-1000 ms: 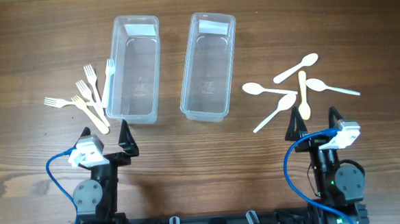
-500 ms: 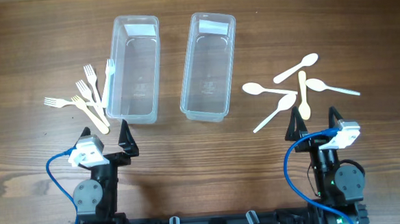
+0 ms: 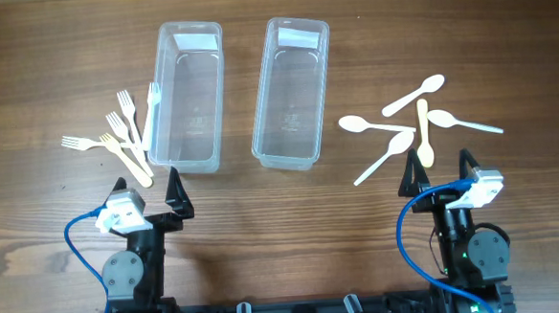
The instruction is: Pack container
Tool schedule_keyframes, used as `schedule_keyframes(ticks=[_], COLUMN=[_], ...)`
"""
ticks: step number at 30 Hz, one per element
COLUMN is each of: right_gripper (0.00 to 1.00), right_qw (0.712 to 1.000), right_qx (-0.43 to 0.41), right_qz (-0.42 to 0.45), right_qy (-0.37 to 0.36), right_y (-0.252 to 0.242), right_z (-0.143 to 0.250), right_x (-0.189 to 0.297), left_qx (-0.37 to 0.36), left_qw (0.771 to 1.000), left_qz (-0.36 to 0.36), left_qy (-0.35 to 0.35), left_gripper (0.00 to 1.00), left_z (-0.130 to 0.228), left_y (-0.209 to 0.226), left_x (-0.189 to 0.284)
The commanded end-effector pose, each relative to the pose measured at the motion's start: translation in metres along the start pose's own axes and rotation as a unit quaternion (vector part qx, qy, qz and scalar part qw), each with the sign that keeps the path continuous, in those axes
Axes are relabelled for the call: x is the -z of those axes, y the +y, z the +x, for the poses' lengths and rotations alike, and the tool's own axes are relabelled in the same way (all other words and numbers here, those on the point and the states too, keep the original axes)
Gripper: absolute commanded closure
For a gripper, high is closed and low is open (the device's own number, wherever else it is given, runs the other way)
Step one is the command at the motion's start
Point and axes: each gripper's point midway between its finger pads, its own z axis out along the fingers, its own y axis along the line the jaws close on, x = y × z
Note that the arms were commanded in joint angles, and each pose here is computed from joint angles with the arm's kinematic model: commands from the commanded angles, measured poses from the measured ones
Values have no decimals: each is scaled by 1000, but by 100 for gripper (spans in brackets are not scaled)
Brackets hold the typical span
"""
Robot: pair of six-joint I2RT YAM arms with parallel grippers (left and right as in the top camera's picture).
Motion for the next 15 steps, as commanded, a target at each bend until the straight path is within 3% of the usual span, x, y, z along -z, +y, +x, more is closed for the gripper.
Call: schedule_keyframes(ticks=[1, 15], right_gripper=[0, 0], right_qw=[1000, 1000], right_qx=[-8, -8], right_qz=[6, 6], right_qy=[-8, -8], right_y=[-2, -2], right_z=[-3, -3], right_x=[0, 0], left_qx=[8, 9], left_qw=[1000, 999], left_qz=[-8, -32], left_qy=[-1, -10], left_gripper=[0, 0], left_z=[2, -2], left_y=[3, 12], left_x=[-1, 0])
